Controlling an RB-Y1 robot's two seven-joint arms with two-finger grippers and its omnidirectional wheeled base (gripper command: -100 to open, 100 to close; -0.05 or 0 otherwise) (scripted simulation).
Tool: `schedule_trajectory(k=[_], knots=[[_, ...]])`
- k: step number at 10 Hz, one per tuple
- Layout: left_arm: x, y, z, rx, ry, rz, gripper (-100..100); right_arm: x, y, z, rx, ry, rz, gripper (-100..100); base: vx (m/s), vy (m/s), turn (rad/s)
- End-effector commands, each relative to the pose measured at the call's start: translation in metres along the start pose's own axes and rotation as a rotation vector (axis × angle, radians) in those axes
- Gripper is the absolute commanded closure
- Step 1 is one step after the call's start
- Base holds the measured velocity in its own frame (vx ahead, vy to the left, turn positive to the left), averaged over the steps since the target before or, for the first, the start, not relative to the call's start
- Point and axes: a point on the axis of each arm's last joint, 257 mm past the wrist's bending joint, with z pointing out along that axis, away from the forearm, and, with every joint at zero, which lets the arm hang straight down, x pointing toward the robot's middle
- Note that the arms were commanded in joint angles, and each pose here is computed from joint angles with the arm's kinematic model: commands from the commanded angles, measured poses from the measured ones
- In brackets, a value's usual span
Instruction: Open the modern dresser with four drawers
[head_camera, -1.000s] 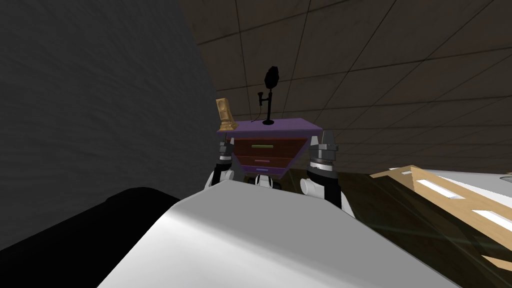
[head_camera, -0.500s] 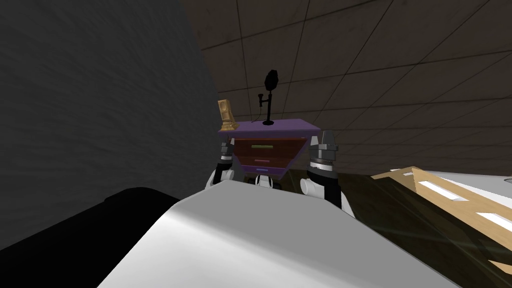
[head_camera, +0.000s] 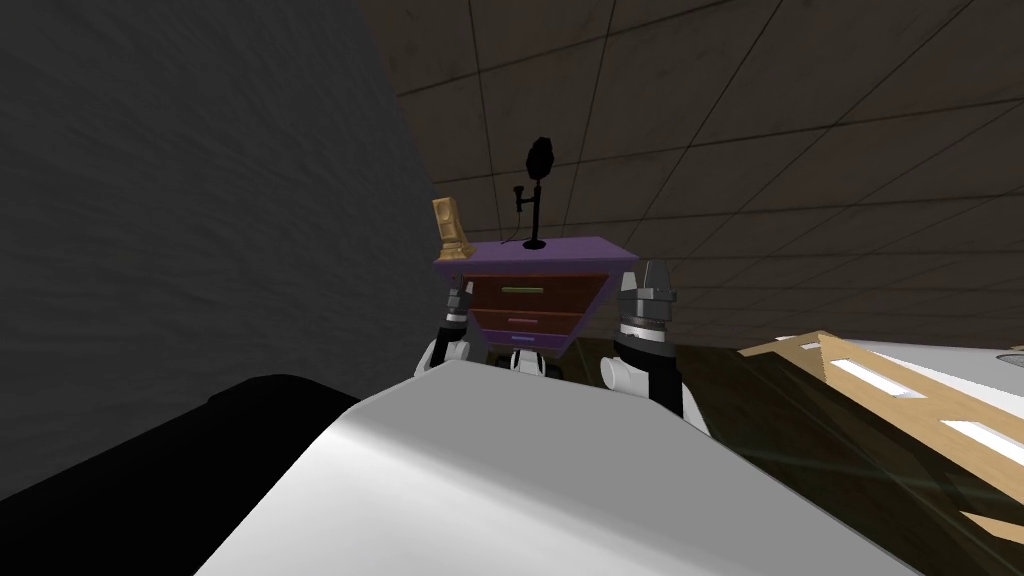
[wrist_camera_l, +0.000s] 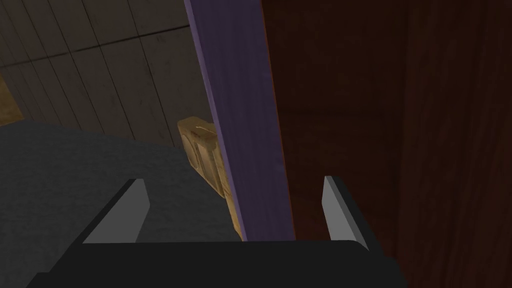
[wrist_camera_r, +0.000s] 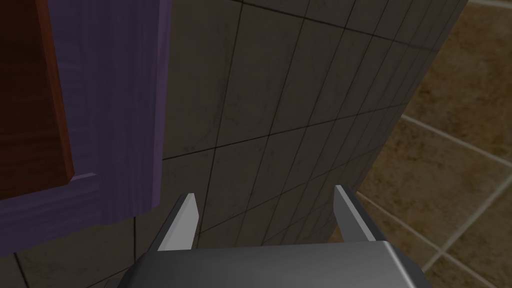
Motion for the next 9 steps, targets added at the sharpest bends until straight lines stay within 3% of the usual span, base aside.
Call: schedule_trajectory(k=[1, 9], knots=[[0.002, 0.023, -0.006, -0.038, 0.011, 0.003, -100, 0.000, 0.000, 0.000, 0.000, 0.000, 0.000, 0, -0.010, -0.018, 0.008], [0.003, 0.064, -0.018, -0.096, 0.023, 0.011, -100, 0.000, 0.000, 0.000, 0.000, 0.000, 0.000, 0, -0.006, -0.014, 0.003]])
